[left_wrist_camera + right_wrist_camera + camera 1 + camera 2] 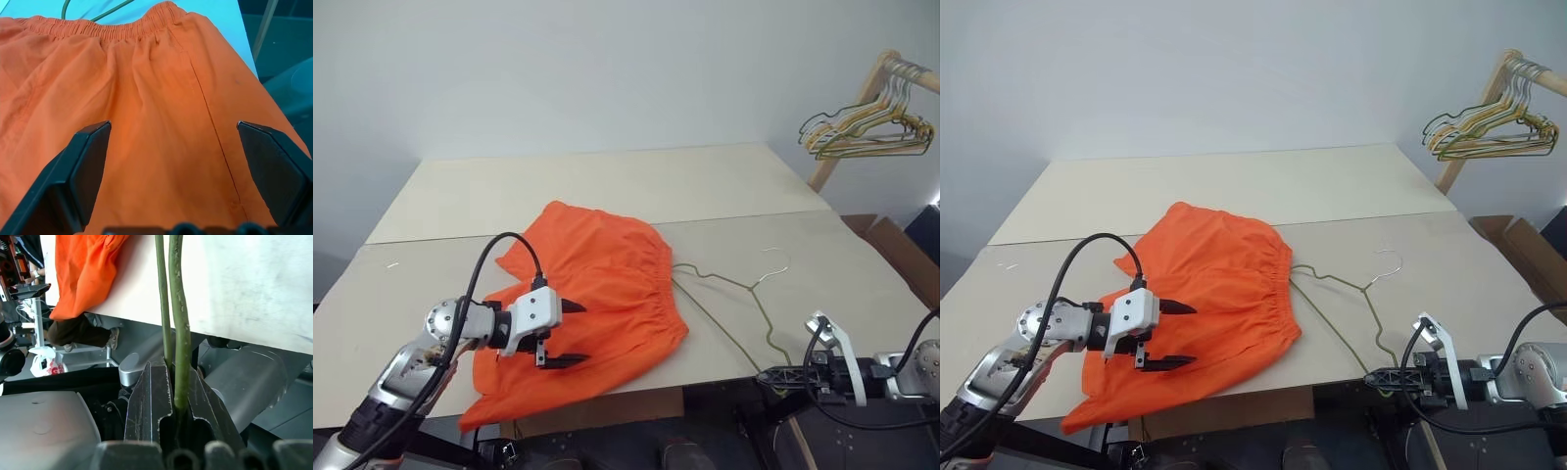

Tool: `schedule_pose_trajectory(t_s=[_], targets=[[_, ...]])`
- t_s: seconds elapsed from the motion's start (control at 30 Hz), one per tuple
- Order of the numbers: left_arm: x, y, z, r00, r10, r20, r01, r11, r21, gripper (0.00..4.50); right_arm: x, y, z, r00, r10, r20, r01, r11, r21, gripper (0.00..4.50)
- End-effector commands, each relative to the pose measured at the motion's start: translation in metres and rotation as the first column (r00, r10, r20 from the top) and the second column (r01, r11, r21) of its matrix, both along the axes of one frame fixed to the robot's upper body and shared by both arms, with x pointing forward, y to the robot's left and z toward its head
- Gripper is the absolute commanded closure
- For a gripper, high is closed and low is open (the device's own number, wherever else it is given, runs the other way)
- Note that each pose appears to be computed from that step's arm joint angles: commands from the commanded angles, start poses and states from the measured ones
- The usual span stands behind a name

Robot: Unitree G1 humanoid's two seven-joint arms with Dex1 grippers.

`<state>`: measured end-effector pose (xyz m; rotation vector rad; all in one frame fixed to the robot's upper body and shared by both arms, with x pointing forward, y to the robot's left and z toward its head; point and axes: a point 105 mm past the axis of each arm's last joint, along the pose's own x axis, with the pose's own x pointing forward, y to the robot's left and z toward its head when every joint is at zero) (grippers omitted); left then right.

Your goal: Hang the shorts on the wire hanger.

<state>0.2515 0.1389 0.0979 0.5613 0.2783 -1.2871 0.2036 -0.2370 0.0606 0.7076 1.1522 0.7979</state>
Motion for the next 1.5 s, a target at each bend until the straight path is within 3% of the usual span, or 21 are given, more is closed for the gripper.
schedule_pose_trajectory(t_s=[0.03, 0.27, 0.57, 0.8, 1.03, 1.23, 1.5], targets=[[0.001, 0.0, 0.007, 0.999, 0.002, 0.04, -0.002, 1.0, 0.005, 0.02, 0.002, 0.006, 0.014, 0.998, 0.034, 0.056, -0.037, 0.998, 0.058, 4.5], [0.001, -0.001, 0.001, 0.999, 0.011, 0.04, -0.012, 1.0, 0.02, 0.02, 0.002, 0.015, 0.016, 0.993, 0.106, 0.043, -0.11, 0.989, 0.103, 4.5], [-0.001, -0.004, -0.003, 0.998, 0.043, 0.047, -0.044, 0.999, 0.02, 0.02, 0.038, 0.018, 0.0, 0.996, 0.092, 0.002, -0.092, 0.994, 0.051, 4.5], [-0.002, -0.004, -0.006, 0.997, 0.059, 0.054, -0.061, 0.998, 0.025, 0.02, 0.05, 0.029, 0.004, 0.986, 0.16, 0.04, -0.163, 0.98, 0.11, 4.5], [0.0, -0.005, -0.007, 0.996, 0.066, 0.055, -0.067, 0.997, 0.023, 0.02, 0.081, 0.033, 0.004, 0.997, 0.066, 0.031, -0.069, 0.993, 0.096, 4.5], [0.0, -0.004, -0.011, 0.996, 0.071, 0.056, -0.073, 0.997, 0.038, 0.02, 0.081, 0.045, 0.001, 0.995, 0.102, -0.008, -0.1, 0.986, 0.136, 4.5], [0.001, -0.003, -0.017, 0.996, 0.067, 0.065, -0.072, 0.994, 0.079, 0.02, 0.107, 0.053, 0.006, 1.0, -0.009, -0.003, 0.009, 0.984, 0.18, 4.5]])
